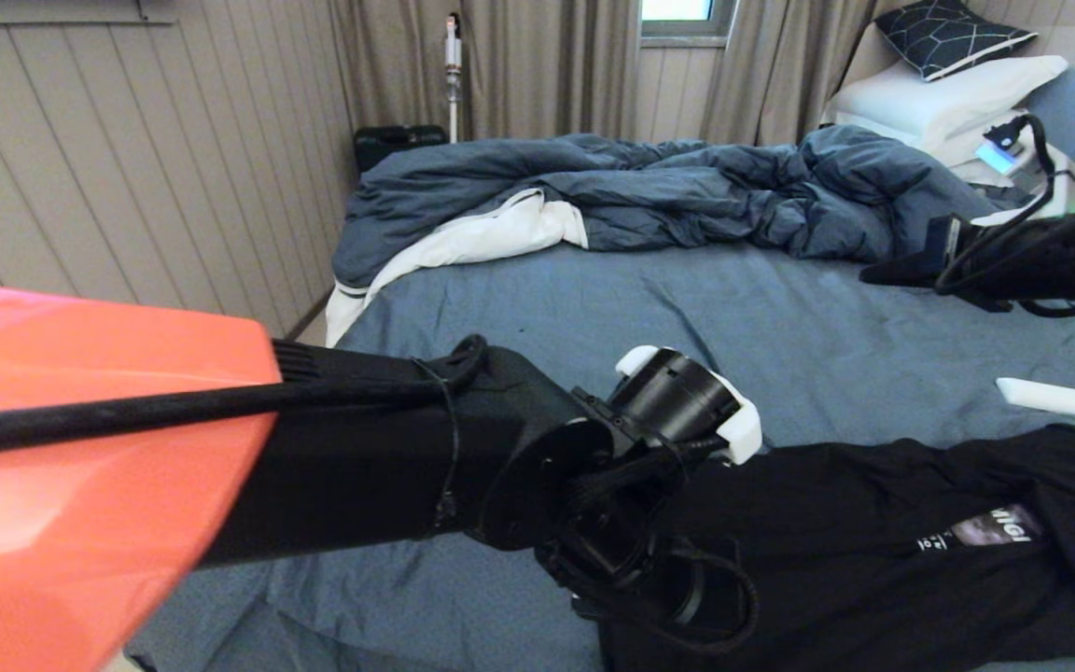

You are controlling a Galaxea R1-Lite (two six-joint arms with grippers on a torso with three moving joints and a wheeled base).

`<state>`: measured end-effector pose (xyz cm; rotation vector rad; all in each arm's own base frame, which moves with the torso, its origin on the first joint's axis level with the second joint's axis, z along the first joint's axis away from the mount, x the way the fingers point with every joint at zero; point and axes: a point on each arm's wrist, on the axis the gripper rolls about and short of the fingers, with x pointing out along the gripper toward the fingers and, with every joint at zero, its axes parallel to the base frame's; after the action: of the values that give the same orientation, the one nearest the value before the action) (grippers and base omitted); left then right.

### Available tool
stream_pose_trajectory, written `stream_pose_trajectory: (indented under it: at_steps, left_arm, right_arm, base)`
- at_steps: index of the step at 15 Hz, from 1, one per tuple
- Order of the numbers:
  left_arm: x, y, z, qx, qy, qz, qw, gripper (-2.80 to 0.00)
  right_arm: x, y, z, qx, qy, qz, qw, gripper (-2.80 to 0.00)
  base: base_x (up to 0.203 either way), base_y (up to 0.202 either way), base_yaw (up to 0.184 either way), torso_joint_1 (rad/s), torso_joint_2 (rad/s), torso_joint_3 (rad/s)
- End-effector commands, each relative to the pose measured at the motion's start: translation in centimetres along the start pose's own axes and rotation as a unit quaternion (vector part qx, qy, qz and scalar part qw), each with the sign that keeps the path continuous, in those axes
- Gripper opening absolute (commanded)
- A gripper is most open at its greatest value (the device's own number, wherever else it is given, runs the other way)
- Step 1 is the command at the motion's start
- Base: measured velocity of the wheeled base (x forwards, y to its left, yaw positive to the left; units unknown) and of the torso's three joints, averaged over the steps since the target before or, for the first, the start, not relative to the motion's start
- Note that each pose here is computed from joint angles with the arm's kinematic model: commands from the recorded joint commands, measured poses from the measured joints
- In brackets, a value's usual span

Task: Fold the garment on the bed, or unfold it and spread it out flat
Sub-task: Unford the black T-shirt

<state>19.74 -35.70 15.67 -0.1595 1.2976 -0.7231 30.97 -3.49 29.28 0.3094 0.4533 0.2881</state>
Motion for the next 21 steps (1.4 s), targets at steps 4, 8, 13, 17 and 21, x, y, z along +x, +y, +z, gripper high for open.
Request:
stream_pose_trajectory:
  at_steps: [4, 8, 13, 17, 21]
  left_arm:
    - [3.2, 1.1, 0.9, -0.04, -0.039, 0.081, 0.9951, 0.0]
    - [2.3, 2.2, 2.5, -0.05, -0.075, 0.126, 0.9879, 0.0]
    - [4.7, 2.8, 3.1, -0.027, -0.087, 0.163, 0.9824, 0.0]
    - [6.2, 3.1, 4.1, -0.033, -0.095, 0.164, 0.9813, 0.0]
    - [6.0, 2.8, 4.3, -0.031, -0.097, 0.158, 0.9822, -2.8]
  right_arm:
    - [0.6, -0.3, -0.3, 0.004, 0.009, 0.001, 1.0, -2.8]
    - [1.0, -0.5, -0.4, 0.006, 0.014, 0.0, 1.0, -2.8]
    - [1.4, -0.7, -0.6, 0.009, 0.019, 0.0, 1.0, -2.8]
    - [1.7, -0.9, -0.7, 0.009, 0.021, 0.001, 1.0, -2.8]
    - [1.9, -1.1, -0.7, 0.011, 0.025, -0.001, 1.0, -2.8]
  base:
    - [0.0, 0.0, 0.0, 0.0, 0.0, 0.0]
    - [0.0, 0.0, 0.0, 0.0, 0.0, 0.0]
    - [0.0, 0.0, 0.0, 0.0, 0.0, 0.0]
    - [0.0, 0.0, 0.0, 0.0, 0.0, 0.0]
    - [0.0, 0.0, 0.0, 0.0, 0.0, 0.0]
